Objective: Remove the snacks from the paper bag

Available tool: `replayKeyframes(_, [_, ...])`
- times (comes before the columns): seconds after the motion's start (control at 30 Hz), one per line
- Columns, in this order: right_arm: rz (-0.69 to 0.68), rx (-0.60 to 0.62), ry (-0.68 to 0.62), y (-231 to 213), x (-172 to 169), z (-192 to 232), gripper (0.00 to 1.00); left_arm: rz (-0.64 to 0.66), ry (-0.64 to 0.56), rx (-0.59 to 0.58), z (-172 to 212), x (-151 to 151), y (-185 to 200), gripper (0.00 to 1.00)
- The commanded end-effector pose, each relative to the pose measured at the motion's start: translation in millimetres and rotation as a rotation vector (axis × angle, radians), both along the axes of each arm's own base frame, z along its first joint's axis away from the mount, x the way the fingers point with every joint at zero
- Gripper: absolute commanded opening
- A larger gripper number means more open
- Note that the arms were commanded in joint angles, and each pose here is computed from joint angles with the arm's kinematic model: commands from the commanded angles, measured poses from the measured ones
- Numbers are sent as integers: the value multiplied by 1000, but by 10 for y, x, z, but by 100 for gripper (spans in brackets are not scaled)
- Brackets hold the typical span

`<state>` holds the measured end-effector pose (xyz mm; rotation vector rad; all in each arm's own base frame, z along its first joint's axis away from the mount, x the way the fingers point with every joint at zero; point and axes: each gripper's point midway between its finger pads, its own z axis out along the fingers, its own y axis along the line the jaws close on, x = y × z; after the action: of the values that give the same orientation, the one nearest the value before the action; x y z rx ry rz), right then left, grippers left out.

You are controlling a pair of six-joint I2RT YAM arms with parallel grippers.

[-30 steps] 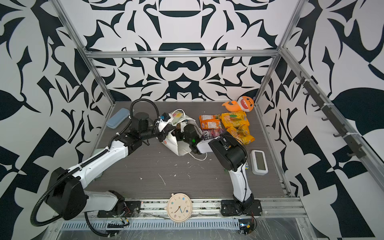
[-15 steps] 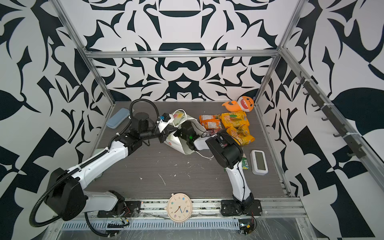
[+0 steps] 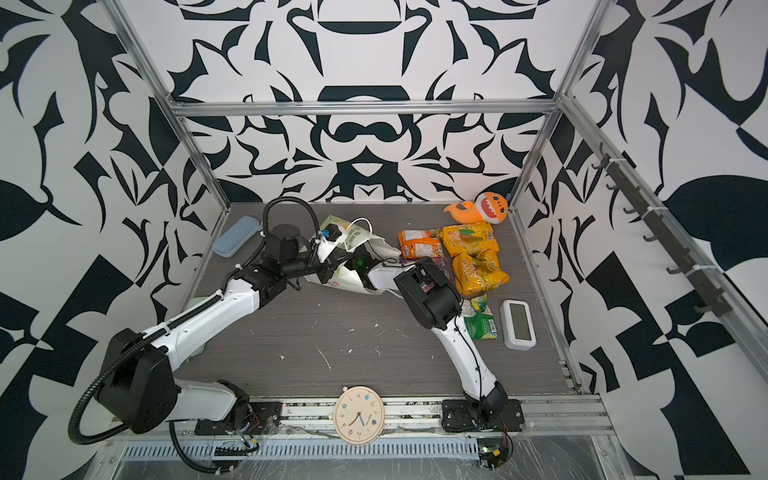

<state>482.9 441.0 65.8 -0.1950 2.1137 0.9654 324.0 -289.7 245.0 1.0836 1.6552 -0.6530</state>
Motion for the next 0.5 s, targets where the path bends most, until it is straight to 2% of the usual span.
replayKeyframes(0.0, [-51,-18,120,-15,7,-87,6,-149,-67,-93,276,-275,-207,0])
replayKeyframes(0.27, [-11,95,70,-76,-131,260,0,-79,-88,-50,140,-242,-89,0])
replayKeyframes(0.47, [11,135,13,-214,-334,540,0,-47,-73,-20,-11,-199,-51,0])
